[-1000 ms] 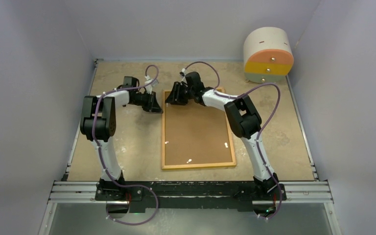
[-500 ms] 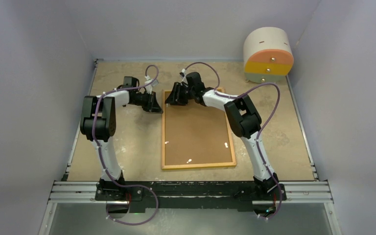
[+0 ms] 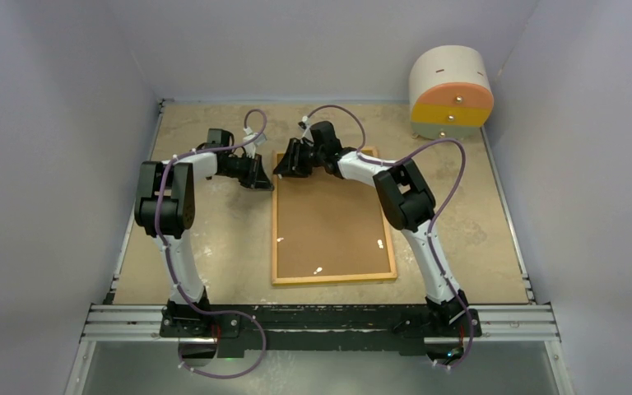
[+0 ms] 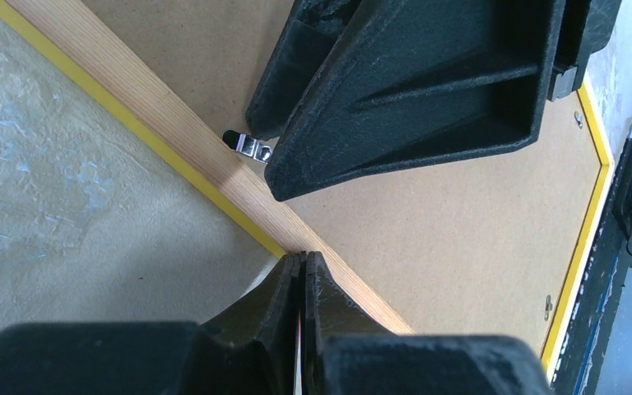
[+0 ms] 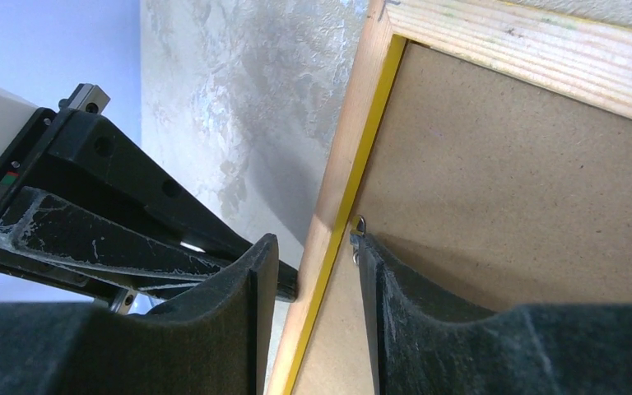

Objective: Put the photo into the frame
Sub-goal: Install the photo frame at the center of the board.

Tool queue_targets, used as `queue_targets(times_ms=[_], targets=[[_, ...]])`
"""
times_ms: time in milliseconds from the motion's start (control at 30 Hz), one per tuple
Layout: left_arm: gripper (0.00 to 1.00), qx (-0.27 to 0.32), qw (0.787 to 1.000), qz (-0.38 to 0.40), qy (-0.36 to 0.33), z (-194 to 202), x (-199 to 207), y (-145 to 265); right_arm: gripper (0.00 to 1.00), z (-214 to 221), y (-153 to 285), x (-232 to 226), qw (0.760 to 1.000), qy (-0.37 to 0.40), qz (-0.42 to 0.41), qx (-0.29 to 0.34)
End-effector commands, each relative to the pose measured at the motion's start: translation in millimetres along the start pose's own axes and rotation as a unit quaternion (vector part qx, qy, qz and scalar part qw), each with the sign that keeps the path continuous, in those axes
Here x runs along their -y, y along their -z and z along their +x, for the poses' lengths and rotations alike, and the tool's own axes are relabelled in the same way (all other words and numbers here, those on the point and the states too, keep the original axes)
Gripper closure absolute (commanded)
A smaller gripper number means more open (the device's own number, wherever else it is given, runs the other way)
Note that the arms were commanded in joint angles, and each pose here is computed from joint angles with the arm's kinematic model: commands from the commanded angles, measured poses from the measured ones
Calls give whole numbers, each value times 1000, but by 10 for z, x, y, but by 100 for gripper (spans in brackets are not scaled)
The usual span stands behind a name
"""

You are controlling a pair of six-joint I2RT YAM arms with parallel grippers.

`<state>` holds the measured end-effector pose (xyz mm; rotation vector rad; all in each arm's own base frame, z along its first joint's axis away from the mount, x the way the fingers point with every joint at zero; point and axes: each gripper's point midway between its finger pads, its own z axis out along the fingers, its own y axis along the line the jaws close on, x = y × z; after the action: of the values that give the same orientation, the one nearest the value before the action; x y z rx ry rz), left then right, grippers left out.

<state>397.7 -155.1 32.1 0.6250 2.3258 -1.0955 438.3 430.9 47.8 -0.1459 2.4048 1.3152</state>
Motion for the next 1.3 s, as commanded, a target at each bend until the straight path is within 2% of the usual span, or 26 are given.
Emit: queue_targets(times_ms=[0,300,1000,1267], targets=[[98,-58,997,-25,33,422,-64,-98,56,176,-93,-8,999,-7,-15,-33],[99,-57,998,-27,32,414,-73,-101,58,268,-99,-70,997,-7,-43,-62],[99,-55,998,-31,29,378,-79,-86,59,330,-76,-117,990,34,-46,-126],[99,-53,998,-35,27,348,-89,-81,59,515,-82,-136,986,34,-58,-152]])
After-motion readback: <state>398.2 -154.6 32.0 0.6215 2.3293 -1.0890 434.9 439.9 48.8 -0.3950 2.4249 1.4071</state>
